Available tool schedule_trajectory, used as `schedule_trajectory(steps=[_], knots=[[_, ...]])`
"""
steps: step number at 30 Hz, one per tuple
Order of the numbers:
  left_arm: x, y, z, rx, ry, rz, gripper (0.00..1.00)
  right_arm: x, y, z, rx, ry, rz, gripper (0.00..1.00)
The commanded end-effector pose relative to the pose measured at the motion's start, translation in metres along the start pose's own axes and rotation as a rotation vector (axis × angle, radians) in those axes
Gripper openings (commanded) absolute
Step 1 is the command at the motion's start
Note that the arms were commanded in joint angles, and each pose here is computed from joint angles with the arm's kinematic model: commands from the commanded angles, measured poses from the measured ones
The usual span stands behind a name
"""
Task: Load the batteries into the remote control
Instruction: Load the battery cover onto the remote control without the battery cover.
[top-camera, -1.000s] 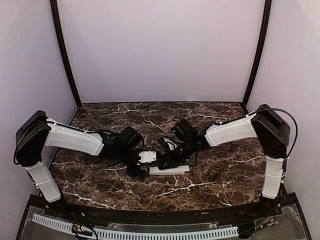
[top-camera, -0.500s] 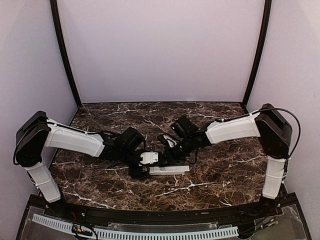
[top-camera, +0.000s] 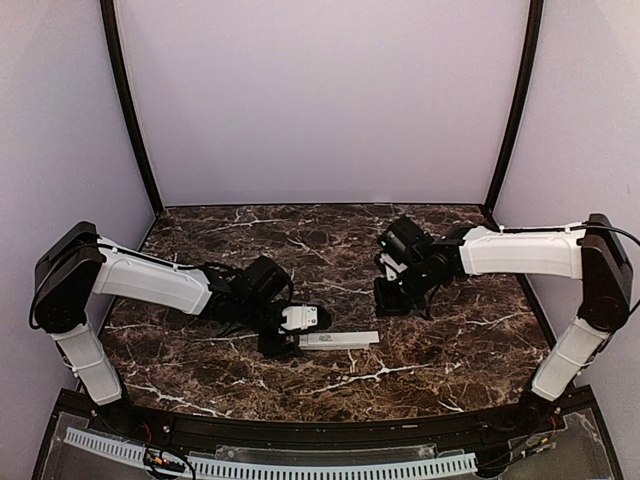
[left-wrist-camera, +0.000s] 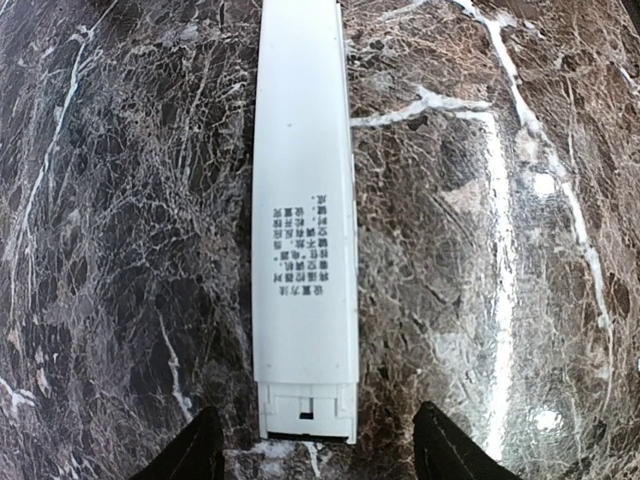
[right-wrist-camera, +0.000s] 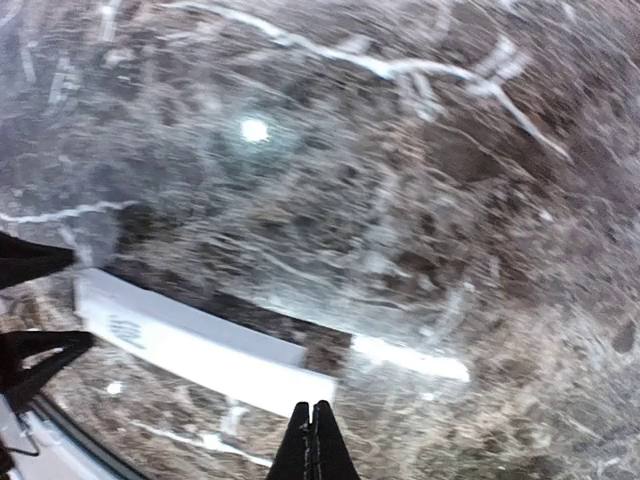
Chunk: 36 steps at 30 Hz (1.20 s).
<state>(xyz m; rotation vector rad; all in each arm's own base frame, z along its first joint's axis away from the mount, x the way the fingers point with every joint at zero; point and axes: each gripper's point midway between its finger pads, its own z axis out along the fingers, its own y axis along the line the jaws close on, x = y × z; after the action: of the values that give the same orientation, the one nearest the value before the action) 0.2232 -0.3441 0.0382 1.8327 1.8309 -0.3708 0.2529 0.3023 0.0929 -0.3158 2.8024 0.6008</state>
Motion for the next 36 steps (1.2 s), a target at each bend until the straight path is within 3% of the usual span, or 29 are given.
schedule_trajectory(steps=[1,14,36], knots=[[-0.001,0.001,0.001,-0.001,0.015,0.011,0.63,0.03,-0.073,0.001,0.34,0.068,0.049,0.0],[0.007,-0.001,-0.001,-0.009,0.036,0.012,0.58,0.049,-0.076,0.04,0.494,0.186,-0.051,0.0],[0.007,0.001,-0.001,-0.021,0.04,0.012,0.57,0.041,-0.04,0.049,0.442,0.169,-0.109,0.0]])
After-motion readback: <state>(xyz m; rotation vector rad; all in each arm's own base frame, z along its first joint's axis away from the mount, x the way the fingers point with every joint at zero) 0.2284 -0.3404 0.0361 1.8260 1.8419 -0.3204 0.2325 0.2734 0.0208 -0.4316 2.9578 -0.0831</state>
